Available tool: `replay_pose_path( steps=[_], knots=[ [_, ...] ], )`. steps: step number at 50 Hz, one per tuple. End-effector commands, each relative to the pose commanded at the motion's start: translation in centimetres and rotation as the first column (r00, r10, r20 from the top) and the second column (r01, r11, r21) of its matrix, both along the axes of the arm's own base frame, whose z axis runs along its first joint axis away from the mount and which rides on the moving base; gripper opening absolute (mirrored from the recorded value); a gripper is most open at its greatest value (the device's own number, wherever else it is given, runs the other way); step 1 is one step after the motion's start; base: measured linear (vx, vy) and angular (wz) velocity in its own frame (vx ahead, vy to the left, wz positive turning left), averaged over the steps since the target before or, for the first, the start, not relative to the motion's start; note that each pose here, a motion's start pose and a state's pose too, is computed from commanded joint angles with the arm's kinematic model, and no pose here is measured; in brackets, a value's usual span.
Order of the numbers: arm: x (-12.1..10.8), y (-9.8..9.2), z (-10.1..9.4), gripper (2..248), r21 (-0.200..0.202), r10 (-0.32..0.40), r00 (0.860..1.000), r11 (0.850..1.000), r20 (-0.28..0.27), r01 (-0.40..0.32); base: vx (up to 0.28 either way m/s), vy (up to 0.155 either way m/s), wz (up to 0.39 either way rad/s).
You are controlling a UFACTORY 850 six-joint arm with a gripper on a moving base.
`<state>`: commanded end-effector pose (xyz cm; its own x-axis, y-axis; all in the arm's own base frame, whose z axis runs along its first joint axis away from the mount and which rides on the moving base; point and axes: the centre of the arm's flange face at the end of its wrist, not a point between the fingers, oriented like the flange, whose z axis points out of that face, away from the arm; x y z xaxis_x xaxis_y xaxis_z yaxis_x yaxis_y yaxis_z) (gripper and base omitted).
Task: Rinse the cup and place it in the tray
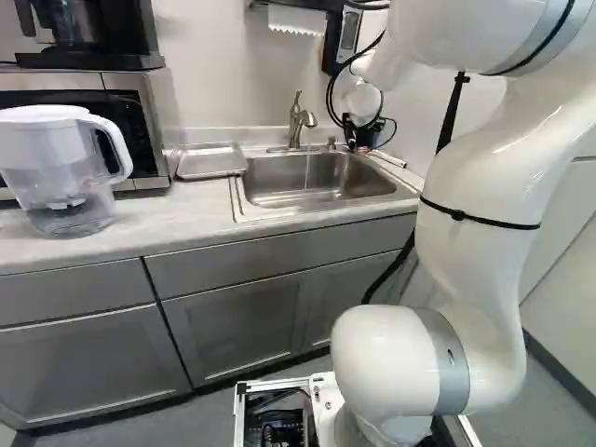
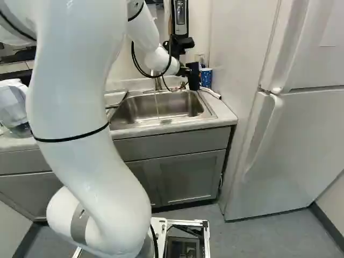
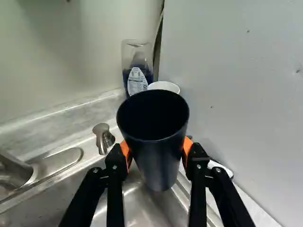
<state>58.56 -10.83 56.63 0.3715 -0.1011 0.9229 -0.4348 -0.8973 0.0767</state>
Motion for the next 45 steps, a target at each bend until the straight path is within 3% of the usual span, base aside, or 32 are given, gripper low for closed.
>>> replay_pose_path(
  steps=[30,45],
  knots=[
    [-0.2,-0.1,-0.2,124,-0.006,0.044,0.999,0.999,-0.029,-0.044,0.000,0.000,0.000],
    [-2.0,-0.2,-0.2,124,0.000,0.061,0.997,0.998,-0.052,-0.061,0.000,0.000,0.000]
  ],
)
